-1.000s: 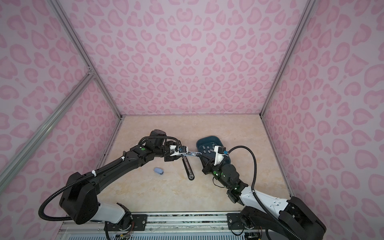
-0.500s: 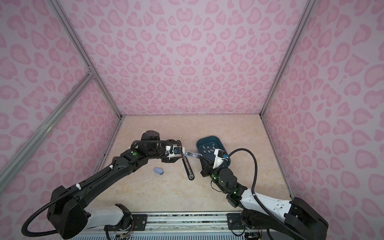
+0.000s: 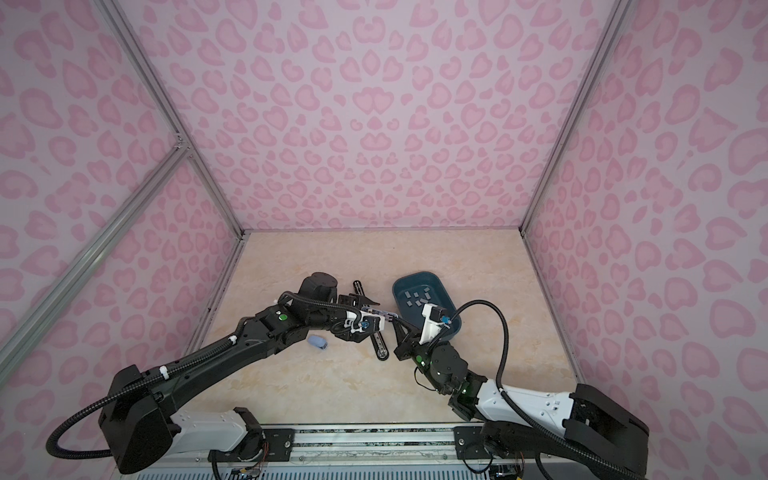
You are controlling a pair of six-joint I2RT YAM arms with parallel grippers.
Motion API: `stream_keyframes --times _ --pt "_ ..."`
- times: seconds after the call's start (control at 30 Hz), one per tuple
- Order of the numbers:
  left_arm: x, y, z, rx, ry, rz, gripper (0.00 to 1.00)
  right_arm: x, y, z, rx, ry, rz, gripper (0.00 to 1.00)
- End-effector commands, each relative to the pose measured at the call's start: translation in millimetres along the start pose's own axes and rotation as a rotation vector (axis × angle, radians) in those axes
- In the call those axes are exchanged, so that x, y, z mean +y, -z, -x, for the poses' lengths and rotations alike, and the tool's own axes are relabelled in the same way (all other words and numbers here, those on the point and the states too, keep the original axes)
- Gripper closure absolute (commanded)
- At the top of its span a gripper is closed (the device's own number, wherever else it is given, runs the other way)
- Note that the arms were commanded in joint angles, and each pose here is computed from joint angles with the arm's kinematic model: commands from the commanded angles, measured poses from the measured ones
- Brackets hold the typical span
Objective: Load the staples into the stapler
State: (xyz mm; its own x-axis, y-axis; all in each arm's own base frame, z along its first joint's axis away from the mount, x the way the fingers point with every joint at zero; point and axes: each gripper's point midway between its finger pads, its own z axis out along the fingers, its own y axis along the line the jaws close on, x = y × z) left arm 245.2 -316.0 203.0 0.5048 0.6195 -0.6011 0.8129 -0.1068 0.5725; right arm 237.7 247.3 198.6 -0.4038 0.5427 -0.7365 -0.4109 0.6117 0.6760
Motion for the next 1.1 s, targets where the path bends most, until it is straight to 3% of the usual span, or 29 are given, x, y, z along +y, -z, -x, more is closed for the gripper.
stream_keyframes --times 0.0,0.33,0.57,1.07 --pt "9.4 -1.7 3.4 0.000 -0.011 0.027 0.31 15.7 -4.4 6.0 -0.030 -0.051 0.058 1.00" --pt "4.6 -18.0 -7.6 0.034 -0.006 -0.003 0.32 34.8 -12.9 -12.1 0.003 -0.093 0.124 1.00" --pt "4.1 -20.5 -14.5 0.067 -0.019 -0.008 0.48 32.7 -11.5 -14.3 0.000 -0.087 0.105 1.00" --pt "-4.2 -14.2 -18.1 0.076 -0.068 -0.024 0.52 20.5 -8.1 -12.5 -0.016 -0.066 0.050 1.00"
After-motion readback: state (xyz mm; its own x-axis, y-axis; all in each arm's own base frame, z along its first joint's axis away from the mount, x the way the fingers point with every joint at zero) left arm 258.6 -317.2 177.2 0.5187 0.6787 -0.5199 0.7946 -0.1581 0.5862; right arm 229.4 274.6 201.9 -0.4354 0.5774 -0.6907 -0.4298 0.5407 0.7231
